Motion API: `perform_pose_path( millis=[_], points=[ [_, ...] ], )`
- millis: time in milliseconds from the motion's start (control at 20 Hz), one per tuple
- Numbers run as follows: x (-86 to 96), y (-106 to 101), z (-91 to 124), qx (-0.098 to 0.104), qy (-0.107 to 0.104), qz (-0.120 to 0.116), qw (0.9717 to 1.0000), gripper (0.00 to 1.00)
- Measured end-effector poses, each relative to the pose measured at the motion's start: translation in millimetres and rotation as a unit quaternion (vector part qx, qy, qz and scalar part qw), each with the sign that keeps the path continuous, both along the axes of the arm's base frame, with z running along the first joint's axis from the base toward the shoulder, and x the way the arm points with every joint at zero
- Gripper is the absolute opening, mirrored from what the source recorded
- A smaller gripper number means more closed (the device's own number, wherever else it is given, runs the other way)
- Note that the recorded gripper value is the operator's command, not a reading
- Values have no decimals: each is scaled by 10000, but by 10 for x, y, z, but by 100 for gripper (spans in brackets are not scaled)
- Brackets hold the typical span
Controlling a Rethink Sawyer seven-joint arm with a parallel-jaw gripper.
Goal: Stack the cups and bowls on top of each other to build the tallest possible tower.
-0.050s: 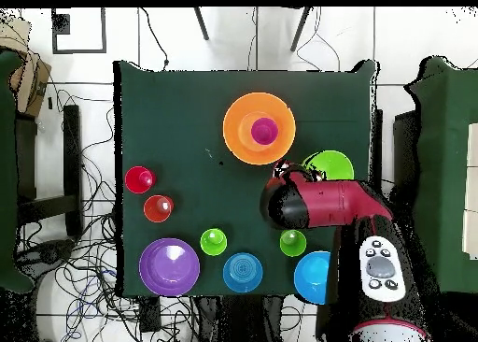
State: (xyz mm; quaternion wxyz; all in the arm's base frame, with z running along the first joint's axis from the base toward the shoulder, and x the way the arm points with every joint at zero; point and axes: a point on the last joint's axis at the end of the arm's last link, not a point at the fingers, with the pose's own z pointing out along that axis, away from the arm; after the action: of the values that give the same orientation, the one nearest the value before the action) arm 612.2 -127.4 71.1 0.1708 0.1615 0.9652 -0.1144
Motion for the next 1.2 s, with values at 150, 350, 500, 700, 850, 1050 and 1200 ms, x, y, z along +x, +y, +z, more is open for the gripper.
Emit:
perform_pose_path(
  millis=[150,350,500,700,850,1050,1200],
  points=[
    [113,44,10,-43,-61,-56,10000,0],
    [278,59,59,-17,-195,-224,9996,0],
    [378,24,120,33,-285,-405,9988,0],
    [450,-36,190,45,-282,-598,9978,0],
    [514,-52,242,-6,-241,-677,9974,0],
    [634,66,311,-74,-212,-662,9976,0],
    [734,235,360,-105,-200,-598,9980,0]
  ],
)
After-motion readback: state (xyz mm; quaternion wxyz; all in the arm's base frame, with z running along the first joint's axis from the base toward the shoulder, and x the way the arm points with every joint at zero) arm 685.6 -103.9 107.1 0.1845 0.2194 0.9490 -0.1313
